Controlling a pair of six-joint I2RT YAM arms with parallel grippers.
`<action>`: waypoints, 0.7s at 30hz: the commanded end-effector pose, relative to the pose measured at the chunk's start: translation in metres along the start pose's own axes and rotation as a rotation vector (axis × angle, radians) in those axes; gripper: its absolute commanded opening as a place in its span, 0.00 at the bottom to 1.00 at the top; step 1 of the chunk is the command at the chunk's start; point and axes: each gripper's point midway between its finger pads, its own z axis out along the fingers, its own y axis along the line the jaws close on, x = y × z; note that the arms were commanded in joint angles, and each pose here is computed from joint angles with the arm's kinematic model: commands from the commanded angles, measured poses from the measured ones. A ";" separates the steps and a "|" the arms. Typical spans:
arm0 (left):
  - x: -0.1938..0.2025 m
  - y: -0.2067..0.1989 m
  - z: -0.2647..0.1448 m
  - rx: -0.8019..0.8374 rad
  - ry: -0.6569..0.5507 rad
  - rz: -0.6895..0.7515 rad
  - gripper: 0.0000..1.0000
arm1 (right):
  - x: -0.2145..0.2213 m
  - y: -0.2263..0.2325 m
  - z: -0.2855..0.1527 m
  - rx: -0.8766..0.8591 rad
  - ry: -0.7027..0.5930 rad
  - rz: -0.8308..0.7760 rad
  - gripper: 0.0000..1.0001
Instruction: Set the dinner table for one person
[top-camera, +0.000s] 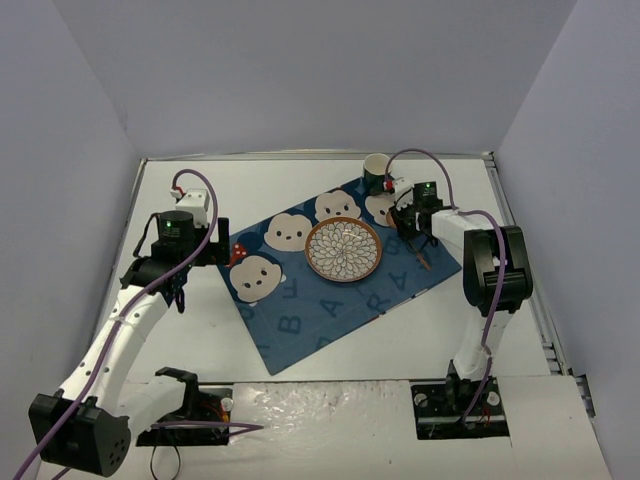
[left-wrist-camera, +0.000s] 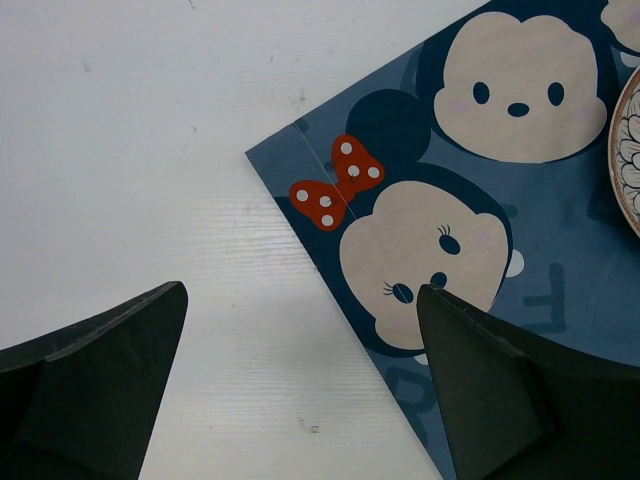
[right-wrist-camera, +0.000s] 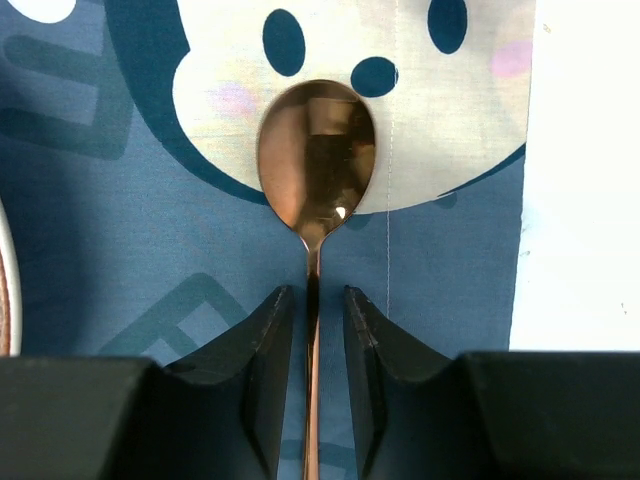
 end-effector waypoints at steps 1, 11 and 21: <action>-0.032 -0.004 -0.003 0.016 -0.095 -0.001 0.97 | 0.008 -0.006 -0.001 0.021 0.018 -0.026 0.26; -0.033 -0.006 -0.004 0.025 -0.097 -0.002 0.97 | -0.029 -0.020 -0.053 0.127 -0.112 0.079 0.31; -0.036 -0.008 -0.011 0.037 -0.097 -0.012 0.97 | 0.046 -0.118 -0.138 0.584 -0.191 0.682 0.57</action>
